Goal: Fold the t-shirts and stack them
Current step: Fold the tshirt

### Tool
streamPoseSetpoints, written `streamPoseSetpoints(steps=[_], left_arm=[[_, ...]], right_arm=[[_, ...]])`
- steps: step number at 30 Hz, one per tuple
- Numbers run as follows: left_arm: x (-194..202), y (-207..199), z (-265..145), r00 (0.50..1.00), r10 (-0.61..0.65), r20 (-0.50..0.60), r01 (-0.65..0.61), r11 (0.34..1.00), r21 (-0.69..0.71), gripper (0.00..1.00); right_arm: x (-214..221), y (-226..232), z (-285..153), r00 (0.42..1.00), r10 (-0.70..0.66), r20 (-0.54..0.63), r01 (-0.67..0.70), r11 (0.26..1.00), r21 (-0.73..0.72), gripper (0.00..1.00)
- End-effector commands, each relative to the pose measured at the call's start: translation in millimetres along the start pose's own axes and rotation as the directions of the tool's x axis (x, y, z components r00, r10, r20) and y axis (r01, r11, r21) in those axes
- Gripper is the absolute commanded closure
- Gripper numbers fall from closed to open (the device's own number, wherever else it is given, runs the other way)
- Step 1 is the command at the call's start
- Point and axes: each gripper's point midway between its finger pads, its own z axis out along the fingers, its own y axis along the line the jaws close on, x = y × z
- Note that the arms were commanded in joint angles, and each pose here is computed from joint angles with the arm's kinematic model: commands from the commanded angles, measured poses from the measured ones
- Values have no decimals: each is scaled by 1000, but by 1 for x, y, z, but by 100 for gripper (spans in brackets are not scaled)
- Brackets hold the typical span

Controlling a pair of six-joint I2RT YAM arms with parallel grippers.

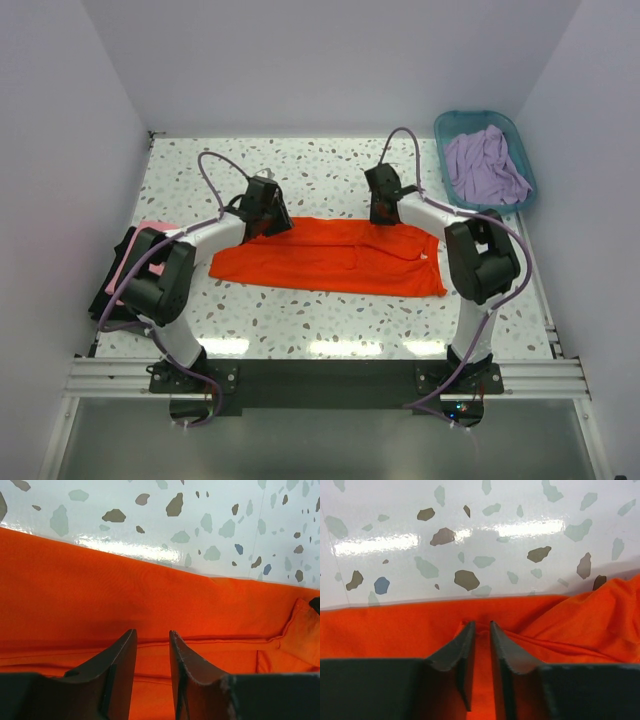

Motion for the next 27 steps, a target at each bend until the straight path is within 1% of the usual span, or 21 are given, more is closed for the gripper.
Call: streamPoseSetpoints(steps=[1,2,3,5,18,19,20,21,23,24,27], left_arm=[[-16,-11,-10,998,25,63,-27,999,34,63],[-16,-11,-10,998,25,63,-27,999,32,64],[-17,-11,-11,997,24,70,-26,999,32,64],[-16,-9,-12,997,25,68,-27,999,29,64],[-10,-3,-15,997,18,70,-19,1000,21,65],[-9,-2,-14,998,18,68,-19,1000,20,65],[-10,-2,-15,998,16,68,-18,1000,22,65],[-9,-2,-15,998,16,67,-18,1000,23,65],[-9,-3,-15,998,18,65,-20,999,25,65],[-9,-2,-16,998,18,66,-20,1000,24,65],[-11,-3,-18,997,24,73,-25,999,23,65]], right_arm=[[-19,0,-9,996,45,73,-47,999,26,83],[-20,1,-12,995,53,79,-55,998,22,87],[-16,-1,-13,996,53,75,-55,998,24,94],[-20,-2,-23,993,69,94,-70,998,10,100],[-9,-1,-54,984,102,143,-98,995,-36,100],[-6,-2,-50,986,95,137,-93,995,-22,96],[-11,0,-50,985,94,143,-92,996,-20,88],[-12,1,-46,986,90,138,-89,996,-13,82],[-10,3,-35,989,79,125,-79,997,2,75],[-16,6,-35,988,81,135,-82,997,-1,70],[-20,10,-24,988,81,134,-83,996,14,66]])
